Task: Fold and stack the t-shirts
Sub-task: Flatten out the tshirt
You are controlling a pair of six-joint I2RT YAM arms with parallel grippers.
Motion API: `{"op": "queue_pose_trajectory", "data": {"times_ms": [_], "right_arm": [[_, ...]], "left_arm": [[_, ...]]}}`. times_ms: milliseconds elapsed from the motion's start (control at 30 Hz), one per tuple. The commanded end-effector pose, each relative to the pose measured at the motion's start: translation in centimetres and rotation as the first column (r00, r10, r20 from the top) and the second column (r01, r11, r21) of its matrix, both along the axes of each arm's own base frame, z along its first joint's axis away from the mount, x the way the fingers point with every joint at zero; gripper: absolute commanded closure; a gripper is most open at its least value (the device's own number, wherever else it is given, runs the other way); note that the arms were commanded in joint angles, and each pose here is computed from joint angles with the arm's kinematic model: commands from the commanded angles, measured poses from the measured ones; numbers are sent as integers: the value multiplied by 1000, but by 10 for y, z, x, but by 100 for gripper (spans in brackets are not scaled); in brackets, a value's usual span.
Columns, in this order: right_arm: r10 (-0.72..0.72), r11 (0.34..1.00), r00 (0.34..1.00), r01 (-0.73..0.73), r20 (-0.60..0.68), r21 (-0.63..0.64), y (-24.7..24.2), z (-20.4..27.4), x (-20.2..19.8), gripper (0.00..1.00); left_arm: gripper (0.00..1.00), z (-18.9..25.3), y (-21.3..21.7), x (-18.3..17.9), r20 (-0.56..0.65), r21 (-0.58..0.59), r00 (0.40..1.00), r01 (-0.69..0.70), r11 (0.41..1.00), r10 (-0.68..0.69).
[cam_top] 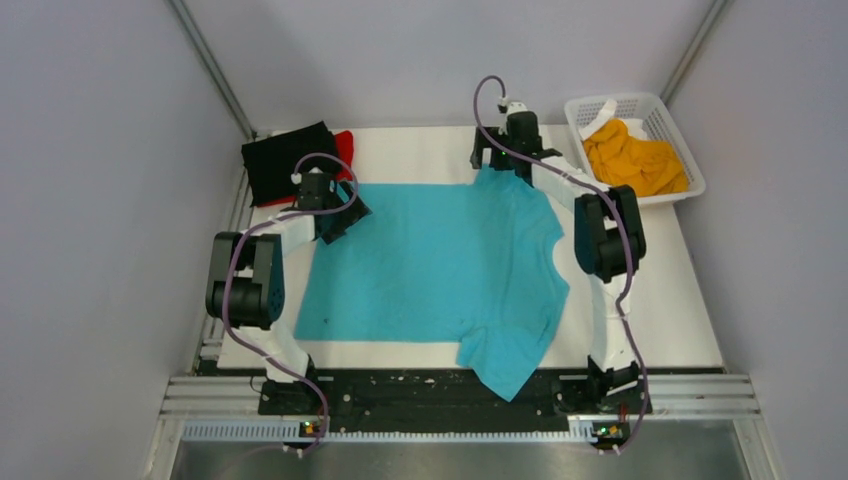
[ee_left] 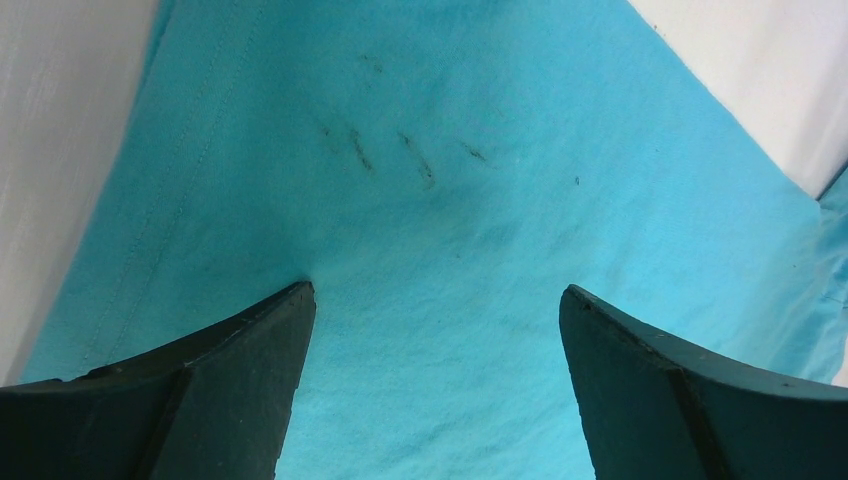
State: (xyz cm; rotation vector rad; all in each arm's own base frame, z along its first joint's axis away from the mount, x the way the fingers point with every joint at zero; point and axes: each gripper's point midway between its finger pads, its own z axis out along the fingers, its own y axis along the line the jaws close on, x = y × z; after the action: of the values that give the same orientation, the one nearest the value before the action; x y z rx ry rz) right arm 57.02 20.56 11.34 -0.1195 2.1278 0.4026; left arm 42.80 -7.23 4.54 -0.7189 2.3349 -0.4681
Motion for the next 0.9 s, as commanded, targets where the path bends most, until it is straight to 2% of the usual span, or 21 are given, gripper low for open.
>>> {"op": "queue_pose_trajectory", "data": {"times_ms": [0, 200, 367, 467, 600, 733, 867], "right_arm": [[-59, 996, 993, 51, -104, -76, -18, -45, 9, 1], [-251, 959, 956, 224, -153, -173, -58, -75, 33, 1], [-426, 895, 893, 393, -144, -210, -123, -76, 68, 1], [-382, 913, 917, 356, -115, -198, -124, -48, 82, 1], [-197, 972, 979, 189, -44, -141, -83, -2, 77, 1], [-103, 978, 995, 102, 7, -182, -54, 37, 58, 1], [-100, 965, 994, 108, 47, -238, -40, 70, 28, 1]], "left_arm": [[3, -25, 14, -25, -103, 42, 994, -24, 999, 28], [3, -26, 18, -27, -112, 52, 993, -34, 998, 40], [3, -27, 20, -28, -114, 54, 992, -45, 998, 51], [3, -27, 21, -28, -118, 55, 991, -50, 997, 56], [3, -19, 16, -21, -99, 29, 994, -38, 999, 41], [3, 2, 10, -13, -52, -2, 998, -28, 1000, 27], [2, 31, 7, -10, 6, -14, 1000, -15, 1000, 15]]}}
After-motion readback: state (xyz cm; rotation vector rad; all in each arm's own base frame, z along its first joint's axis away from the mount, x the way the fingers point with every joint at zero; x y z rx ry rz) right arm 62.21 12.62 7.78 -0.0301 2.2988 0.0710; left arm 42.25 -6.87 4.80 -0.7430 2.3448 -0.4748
